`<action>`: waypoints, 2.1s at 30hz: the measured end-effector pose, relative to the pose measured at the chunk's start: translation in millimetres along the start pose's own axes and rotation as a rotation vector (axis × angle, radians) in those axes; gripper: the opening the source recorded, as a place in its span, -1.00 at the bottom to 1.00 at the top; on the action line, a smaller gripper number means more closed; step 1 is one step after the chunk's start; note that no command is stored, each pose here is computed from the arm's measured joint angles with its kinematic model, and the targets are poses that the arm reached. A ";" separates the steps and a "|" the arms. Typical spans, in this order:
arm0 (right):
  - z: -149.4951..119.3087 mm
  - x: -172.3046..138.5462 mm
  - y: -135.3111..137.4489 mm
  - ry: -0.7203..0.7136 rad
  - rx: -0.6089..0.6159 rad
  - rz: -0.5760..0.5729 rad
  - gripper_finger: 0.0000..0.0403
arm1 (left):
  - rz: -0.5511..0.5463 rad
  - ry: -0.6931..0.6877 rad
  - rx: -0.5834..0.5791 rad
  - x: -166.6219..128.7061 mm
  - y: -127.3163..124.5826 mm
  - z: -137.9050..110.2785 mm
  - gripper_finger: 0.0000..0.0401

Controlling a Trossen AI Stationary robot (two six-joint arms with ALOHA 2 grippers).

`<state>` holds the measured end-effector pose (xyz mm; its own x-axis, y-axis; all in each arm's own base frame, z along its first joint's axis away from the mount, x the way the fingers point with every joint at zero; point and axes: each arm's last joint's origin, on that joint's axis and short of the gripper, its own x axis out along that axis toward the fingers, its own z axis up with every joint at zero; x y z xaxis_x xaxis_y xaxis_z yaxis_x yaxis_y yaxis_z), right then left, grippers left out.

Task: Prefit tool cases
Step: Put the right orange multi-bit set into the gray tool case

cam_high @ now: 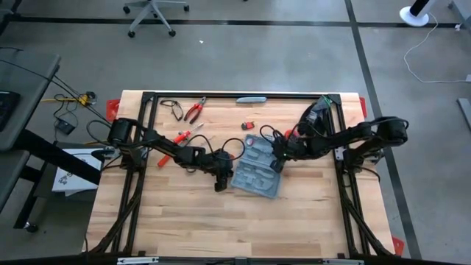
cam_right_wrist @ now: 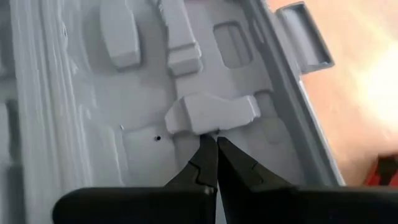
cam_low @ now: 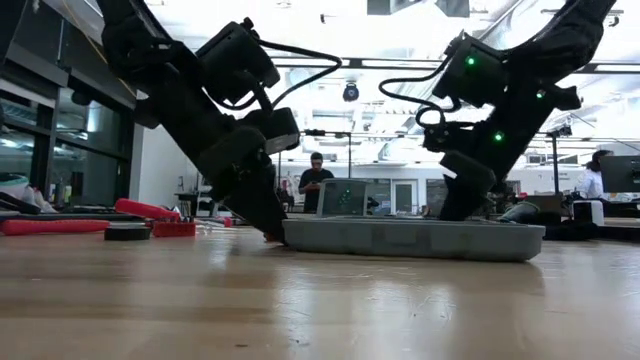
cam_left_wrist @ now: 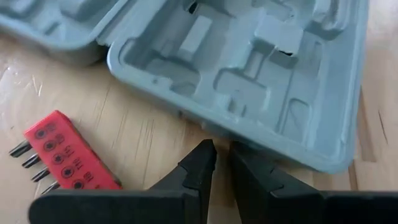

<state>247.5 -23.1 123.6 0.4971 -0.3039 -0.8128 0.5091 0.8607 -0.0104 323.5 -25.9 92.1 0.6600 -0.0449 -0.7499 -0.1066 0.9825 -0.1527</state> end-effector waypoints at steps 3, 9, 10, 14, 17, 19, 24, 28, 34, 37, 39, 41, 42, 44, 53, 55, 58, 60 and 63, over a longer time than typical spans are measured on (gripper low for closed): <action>5.5 1.6 -4.5 -0.030 0.005 0.008 -1.00 | -0.007 -0.009 0.000 0.5 -0.3 0.6 -0.75; 17.4 4.1 -12.2 -0.093 0.037 0.072 -1.00 | -0.029 -0.032 0.009 1.2 -1.0 2.6 -0.75; 18.2 4.1 -12.8 -0.098 0.040 0.074 -1.00 | -0.030 -0.031 0.016 1.2 -1.0 2.5 -0.75; 19.4 3.5 -10.5 -0.115 0.037 0.085 -1.00 | -0.034 -0.035 0.028 0.0 -1.5 3.4 -0.75; 20.0 0.9 -4.0 -0.146 0.006 0.088 -1.00 | -0.036 -0.039 0.050 -5.7 -2.3 6.3 -0.75; 19.5 -3.0 0.1 -0.163 -0.006 0.076 -1.00 | -0.039 -0.034 0.063 -11.9 -3.2 7.7 -0.75; 12.3 -12.3 4.4 -0.131 -0.024 0.027 -1.00 | 0.057 -0.066 0.078 -28.7 -2.2 16.1 -0.75; 5.2 -20.8 7.1 -0.107 -0.037 -0.033 -1.00 | 0.181 -0.076 0.070 -30.5 1.7 16.0 -0.75; -5.8 -37.5 10.9 -0.086 -0.033 -0.110 -1.00 | 0.335 -0.101 0.016 -32.2 6.9 16.0 -0.75; -12.4 -43.0 7.8 -0.045 -0.024 -0.156 -1.00 | 0.387 -0.130 -0.043 -33.0 9.3 17.4 -0.75; -16.3 -44.4 5.8 -0.011 -0.019 -0.175 -1.00 | 0.409 -0.144 -0.089 -33.3 11.2 17.8 -0.74; -19.6 -44.8 3.7 0.019 -0.014 -0.194 -1.00 | 0.399 -0.147 -0.111 -33.3 12.7 18.5 -0.72; -20.6 -44.9 3.1 0.029 -0.007 -0.200 -1.00 | 0.388 -0.144 -0.124 -33.2 13.4 18.5 -0.70; -21.4 -45.1 2.6 0.035 0.004 -0.205 -1.00 | 0.361 -0.134 -0.160 -32.9 15.6 18.4 -0.64; -24.0 -43.5 2.0 0.037 0.015 -0.201 -1.00 | 0.327 -0.045 -0.246 -32.7 23.8 11.7 -0.25; -28.3 -40.6 0.7 0.030 0.030 -0.192 -1.00 | 0.331 -0.041 -0.254 -32.8 25.4 11.5 -0.19; -35.5 -35.3 -1.2 0.006 0.065 -0.172 -1.00 | 0.330 -0.044 -0.260 -32.9 26.9 12.2 -0.12; -39.7 -32.5 -2.4 -0.011 0.087 -0.160 -1.00 | 0.327 -0.053 -0.262 -32.9 26.8 13.0 -0.10; -45.1 -30.1 -3.4 0.003 0.098 -0.136 -1.00 | 0.324 -0.062 -0.264 -32.8 26.6 14.0 -0.07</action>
<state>199.1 1.6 121.8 0.4165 -0.4139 -0.8095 0.6378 0.7675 -0.0642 309.4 4.2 121.7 0.6040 0.2774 -0.7472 -0.4974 0.8637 -0.0814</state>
